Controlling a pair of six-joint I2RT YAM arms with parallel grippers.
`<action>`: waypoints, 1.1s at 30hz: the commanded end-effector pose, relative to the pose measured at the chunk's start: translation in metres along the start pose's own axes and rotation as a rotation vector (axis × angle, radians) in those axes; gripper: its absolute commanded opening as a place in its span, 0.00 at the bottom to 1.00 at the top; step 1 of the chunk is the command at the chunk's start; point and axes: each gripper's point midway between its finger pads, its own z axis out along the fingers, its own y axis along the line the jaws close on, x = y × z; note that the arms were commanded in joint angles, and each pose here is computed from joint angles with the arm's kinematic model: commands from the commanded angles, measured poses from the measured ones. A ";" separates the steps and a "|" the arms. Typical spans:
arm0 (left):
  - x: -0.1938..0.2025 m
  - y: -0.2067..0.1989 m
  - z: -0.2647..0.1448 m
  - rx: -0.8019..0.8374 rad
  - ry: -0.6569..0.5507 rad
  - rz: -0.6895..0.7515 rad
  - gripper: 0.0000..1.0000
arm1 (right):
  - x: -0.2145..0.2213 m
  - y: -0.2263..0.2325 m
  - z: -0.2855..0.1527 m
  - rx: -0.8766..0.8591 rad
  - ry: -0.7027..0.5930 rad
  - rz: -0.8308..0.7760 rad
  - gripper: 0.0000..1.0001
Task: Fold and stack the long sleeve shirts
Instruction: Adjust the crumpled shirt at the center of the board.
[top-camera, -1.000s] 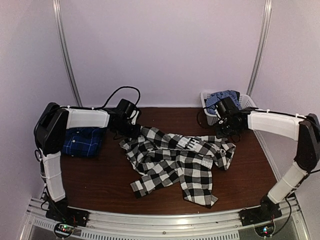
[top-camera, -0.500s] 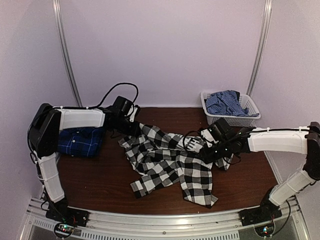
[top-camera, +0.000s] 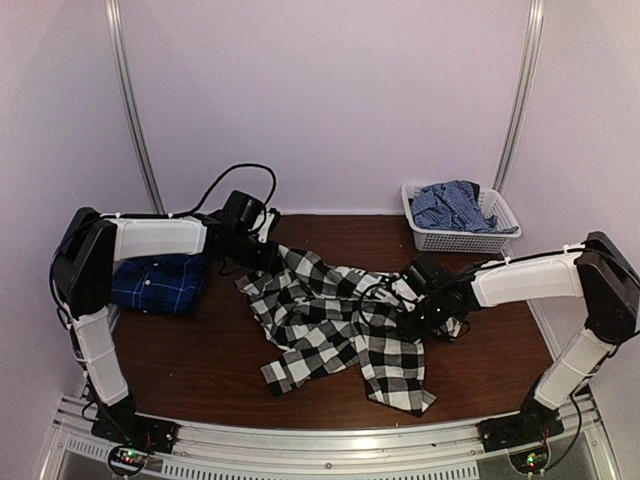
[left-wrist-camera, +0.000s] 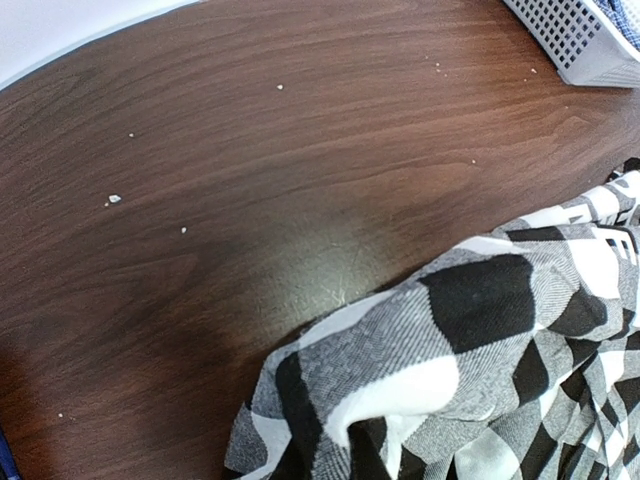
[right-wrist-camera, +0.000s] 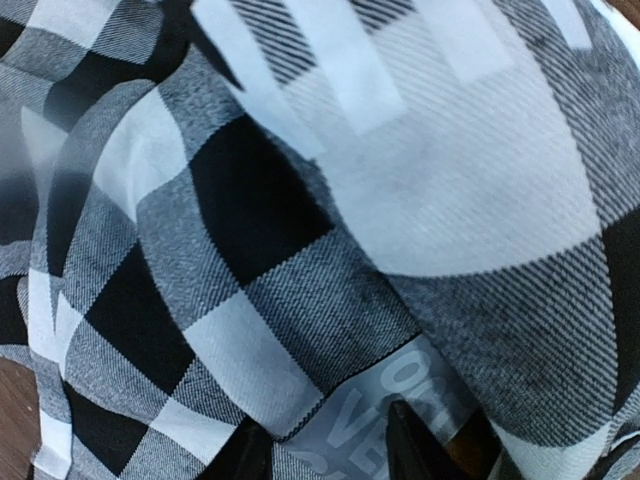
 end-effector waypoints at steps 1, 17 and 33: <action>-0.013 -0.006 -0.012 0.023 -0.054 0.027 0.10 | -0.017 -0.002 -0.007 0.031 -0.033 -0.016 0.34; -0.013 -0.005 -0.022 0.016 -0.072 0.089 0.14 | -0.035 -0.033 -0.077 0.167 -0.141 0.049 0.00; -0.041 0.010 -0.048 -0.069 -0.211 0.072 0.56 | -0.080 -0.087 -0.148 0.134 -0.348 0.222 0.00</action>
